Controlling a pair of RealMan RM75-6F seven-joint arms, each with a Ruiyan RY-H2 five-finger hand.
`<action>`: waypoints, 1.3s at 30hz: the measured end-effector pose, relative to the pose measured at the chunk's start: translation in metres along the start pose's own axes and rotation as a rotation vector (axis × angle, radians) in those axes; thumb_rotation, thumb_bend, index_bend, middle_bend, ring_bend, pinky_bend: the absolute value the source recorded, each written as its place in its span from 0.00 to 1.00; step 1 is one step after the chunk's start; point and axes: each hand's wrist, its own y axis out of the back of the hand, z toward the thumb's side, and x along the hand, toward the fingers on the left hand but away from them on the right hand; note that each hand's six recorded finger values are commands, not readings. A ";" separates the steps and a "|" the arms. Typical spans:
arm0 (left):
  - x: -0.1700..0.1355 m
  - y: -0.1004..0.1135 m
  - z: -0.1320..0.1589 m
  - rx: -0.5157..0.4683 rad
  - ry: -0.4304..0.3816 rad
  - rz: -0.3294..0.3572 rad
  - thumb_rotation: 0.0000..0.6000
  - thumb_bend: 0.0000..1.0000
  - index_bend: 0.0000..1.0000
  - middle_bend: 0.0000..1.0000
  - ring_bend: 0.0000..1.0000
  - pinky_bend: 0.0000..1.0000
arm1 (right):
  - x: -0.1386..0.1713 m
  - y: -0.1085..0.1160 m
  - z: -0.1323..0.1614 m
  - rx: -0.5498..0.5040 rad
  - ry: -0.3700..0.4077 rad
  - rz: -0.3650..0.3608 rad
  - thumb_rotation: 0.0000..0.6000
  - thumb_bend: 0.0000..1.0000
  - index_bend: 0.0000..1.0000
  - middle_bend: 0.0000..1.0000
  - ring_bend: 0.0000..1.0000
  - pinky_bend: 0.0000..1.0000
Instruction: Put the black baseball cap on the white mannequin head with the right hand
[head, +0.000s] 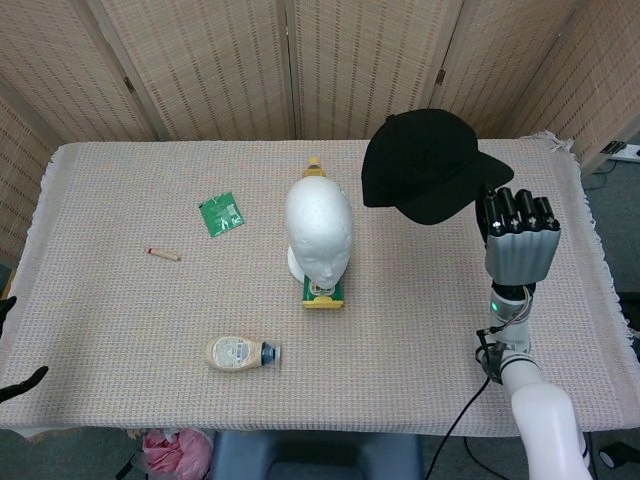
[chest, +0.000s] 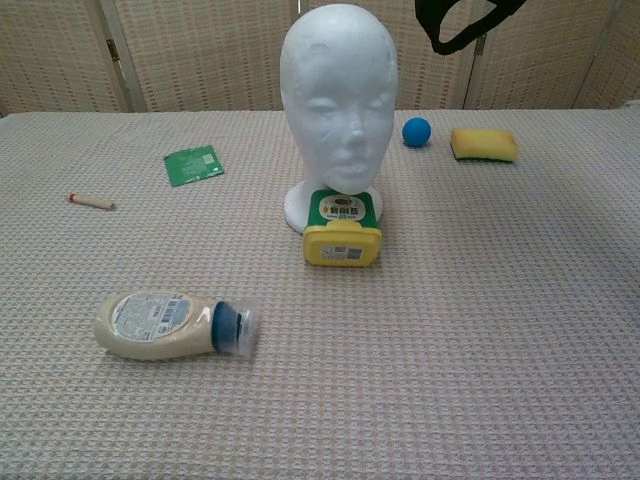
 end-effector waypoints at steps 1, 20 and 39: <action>0.001 0.000 -0.002 -0.011 0.003 -0.005 1.00 0.16 0.00 0.00 0.00 0.15 | -0.004 -0.002 0.003 0.002 -0.002 -0.002 1.00 0.63 0.90 0.79 0.75 0.92; 0.024 -0.002 -0.041 -0.126 0.075 -0.102 1.00 0.16 0.00 0.00 0.00 0.15 | -0.059 -0.048 0.108 -0.107 -0.037 0.148 1.00 0.63 0.90 0.79 0.75 0.92; 0.023 0.003 -0.036 -0.127 0.058 -0.087 1.00 0.16 0.00 0.00 0.00 0.15 | -0.037 -0.022 0.146 -0.240 0.029 0.082 1.00 0.64 0.90 0.79 0.76 0.93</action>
